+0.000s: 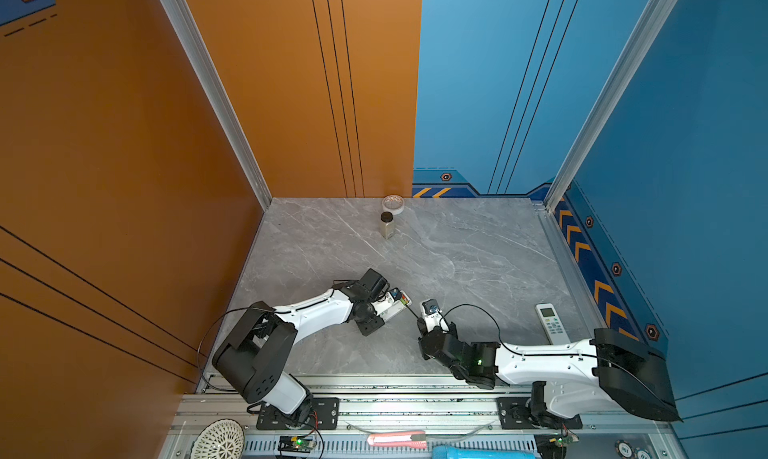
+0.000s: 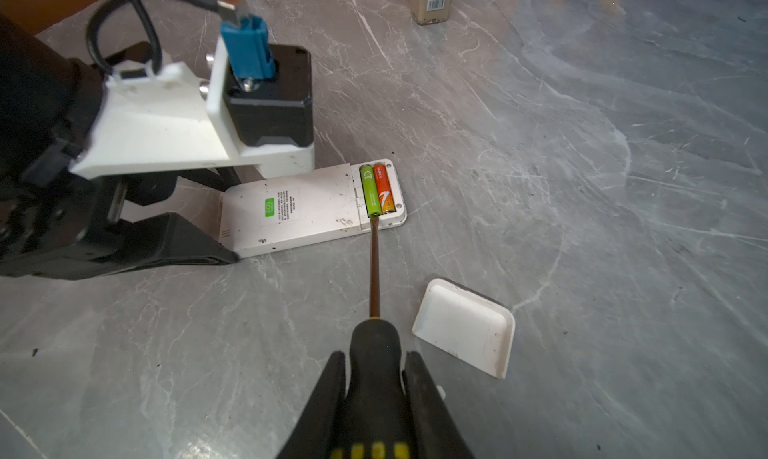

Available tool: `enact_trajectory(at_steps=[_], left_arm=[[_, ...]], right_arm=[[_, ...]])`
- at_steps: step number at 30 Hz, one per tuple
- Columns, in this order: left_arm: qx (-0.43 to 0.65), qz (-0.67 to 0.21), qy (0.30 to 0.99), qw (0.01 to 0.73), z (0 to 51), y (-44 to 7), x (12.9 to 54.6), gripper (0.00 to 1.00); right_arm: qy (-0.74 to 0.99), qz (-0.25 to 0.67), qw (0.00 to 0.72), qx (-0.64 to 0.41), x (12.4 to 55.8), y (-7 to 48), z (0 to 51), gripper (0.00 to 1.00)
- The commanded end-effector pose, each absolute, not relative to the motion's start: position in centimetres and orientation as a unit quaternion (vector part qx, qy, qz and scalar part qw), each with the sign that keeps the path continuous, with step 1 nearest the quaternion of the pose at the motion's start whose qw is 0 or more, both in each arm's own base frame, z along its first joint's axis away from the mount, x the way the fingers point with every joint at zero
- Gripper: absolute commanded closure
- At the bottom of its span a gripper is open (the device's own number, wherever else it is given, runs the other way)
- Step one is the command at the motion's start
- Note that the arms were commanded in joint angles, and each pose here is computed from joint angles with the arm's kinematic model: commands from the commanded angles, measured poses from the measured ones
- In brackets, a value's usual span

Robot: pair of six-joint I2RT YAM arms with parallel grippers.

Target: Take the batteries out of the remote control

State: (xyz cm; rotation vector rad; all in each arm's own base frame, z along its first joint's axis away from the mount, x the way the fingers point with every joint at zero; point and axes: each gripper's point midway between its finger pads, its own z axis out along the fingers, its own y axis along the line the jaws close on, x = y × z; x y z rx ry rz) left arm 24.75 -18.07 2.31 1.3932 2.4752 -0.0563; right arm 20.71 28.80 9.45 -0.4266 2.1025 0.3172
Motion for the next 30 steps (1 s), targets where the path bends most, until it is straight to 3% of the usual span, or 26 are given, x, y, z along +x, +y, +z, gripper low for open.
enact_trajectory(at_steps=[1, 13, 19, 23, 30], left_arm=[[0.536, -0.088, 0.829, 0.131, 1.7, -20.8, 22.5, 0.75], [0.528, -0.065, 0.836, 0.139, 1.9, -20.3, 23.3, 0.73], [0.457, -0.109, 0.86, 0.2, 6.1, -20.6, 24.8, 0.31], [0.343, -0.14, 0.9, 0.228, 8.7, -20.2, 25.7, 0.01], [0.121, -0.118, 0.974, 0.149, 7.9, -19.3, 26.1, 0.02]], right_arm=[[0.835, 0.15, 0.511, -0.138, 22.5, 29.5, 11.9, 1.0], [0.851, 0.135, 0.485, -0.147, 21.9, 28.6, 11.0, 1.0], [0.87, 0.102, 0.464, -0.132, 22.3, 26.3, 11.5, 1.0], [0.873, 0.1, 0.466, -0.104, 22.9, 23.8, 13.4, 1.0], [0.89, 0.102, 0.437, -0.074, 24.9, 19.6, 16.6, 1.0]])
